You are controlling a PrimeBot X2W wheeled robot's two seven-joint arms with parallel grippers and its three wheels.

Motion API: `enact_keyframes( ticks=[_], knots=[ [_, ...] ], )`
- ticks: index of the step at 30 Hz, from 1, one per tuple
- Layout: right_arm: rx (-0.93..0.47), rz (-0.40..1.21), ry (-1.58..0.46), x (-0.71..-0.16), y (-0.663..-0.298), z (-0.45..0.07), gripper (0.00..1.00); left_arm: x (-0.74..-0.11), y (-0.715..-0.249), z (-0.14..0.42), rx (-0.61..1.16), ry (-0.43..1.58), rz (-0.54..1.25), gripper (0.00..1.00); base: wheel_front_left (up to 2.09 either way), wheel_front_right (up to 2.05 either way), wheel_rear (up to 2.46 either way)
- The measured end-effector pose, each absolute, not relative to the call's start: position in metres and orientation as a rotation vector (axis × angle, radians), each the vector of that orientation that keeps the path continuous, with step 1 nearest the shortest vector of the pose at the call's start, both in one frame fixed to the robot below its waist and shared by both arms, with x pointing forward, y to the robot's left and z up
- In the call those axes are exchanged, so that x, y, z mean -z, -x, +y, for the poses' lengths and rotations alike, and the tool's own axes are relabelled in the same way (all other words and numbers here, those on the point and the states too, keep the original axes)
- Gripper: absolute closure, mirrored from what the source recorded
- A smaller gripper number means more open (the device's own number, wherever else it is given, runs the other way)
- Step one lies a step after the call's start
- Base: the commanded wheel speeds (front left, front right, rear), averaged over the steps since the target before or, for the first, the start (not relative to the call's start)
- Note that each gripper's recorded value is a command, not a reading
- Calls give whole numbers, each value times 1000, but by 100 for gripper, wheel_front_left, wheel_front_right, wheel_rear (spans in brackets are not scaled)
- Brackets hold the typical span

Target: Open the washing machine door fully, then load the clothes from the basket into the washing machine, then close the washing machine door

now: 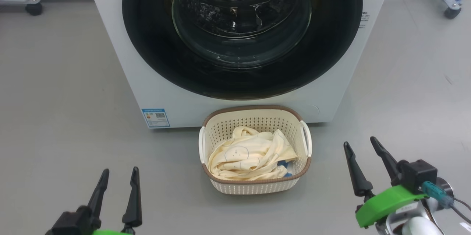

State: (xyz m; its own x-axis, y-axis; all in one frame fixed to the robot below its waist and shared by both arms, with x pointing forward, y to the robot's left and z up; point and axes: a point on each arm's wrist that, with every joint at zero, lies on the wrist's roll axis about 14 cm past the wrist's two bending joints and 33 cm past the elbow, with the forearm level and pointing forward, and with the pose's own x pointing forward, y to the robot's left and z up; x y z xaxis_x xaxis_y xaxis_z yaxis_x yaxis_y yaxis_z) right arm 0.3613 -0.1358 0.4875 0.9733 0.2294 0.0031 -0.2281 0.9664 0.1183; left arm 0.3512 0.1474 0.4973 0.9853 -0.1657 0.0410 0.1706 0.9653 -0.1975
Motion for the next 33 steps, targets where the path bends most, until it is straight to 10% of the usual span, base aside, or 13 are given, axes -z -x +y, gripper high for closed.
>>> enact_keyframes(
  ticks=[33],
  knots=[
    [-225,-6,-18,-486,-358,-138,0,-505,-354,144,200,97,-68,0,0,0,0]
  ],
)
